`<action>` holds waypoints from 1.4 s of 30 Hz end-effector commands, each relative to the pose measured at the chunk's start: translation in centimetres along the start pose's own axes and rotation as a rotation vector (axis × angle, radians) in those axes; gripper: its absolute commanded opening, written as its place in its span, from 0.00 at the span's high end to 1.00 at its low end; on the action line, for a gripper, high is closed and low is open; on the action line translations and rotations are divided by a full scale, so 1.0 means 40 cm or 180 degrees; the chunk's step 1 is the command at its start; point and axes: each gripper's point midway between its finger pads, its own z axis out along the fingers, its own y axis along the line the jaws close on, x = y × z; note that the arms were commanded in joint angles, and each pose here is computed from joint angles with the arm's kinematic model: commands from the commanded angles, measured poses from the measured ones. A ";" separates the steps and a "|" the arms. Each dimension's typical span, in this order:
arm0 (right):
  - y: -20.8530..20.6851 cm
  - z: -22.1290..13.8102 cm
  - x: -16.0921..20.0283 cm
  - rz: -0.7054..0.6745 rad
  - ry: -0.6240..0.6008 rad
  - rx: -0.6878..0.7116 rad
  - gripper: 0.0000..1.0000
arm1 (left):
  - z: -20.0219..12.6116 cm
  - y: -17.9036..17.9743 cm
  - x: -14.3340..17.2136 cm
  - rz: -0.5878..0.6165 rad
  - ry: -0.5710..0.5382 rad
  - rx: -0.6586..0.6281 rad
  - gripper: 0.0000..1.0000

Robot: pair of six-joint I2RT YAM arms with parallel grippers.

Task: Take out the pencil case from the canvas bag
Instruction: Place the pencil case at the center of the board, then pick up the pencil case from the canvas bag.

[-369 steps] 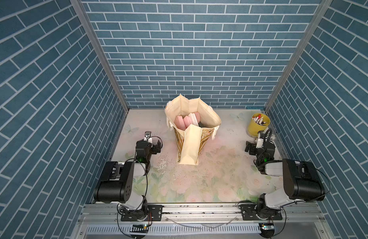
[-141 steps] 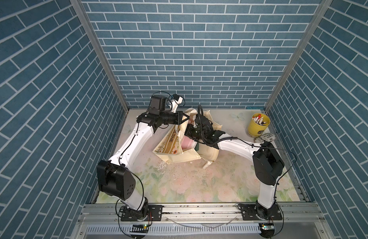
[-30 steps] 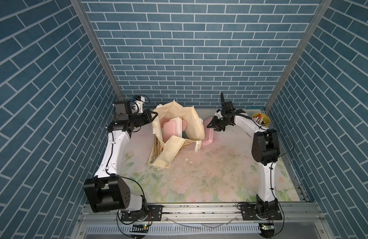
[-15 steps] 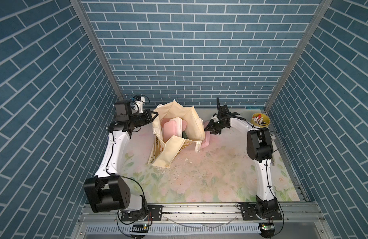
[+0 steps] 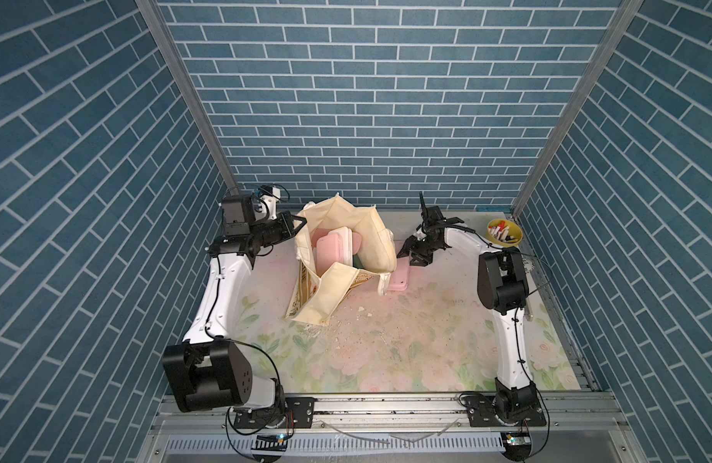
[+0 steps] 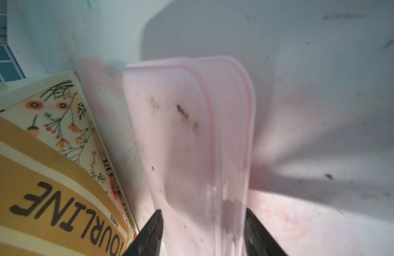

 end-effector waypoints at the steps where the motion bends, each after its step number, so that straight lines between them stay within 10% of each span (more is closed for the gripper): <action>1: 0.039 -0.078 -0.003 -0.0132 -0.0165 0.0074 0.42 | -0.024 -0.041 -0.021 0.0134 -0.0116 0.0148 1.00; 42: 0.371 -0.626 0.160 -0.1574 -0.1969 0.0259 0.49 | 0.006 -0.107 -0.002 0.0172 0.0014 0.0557 1.00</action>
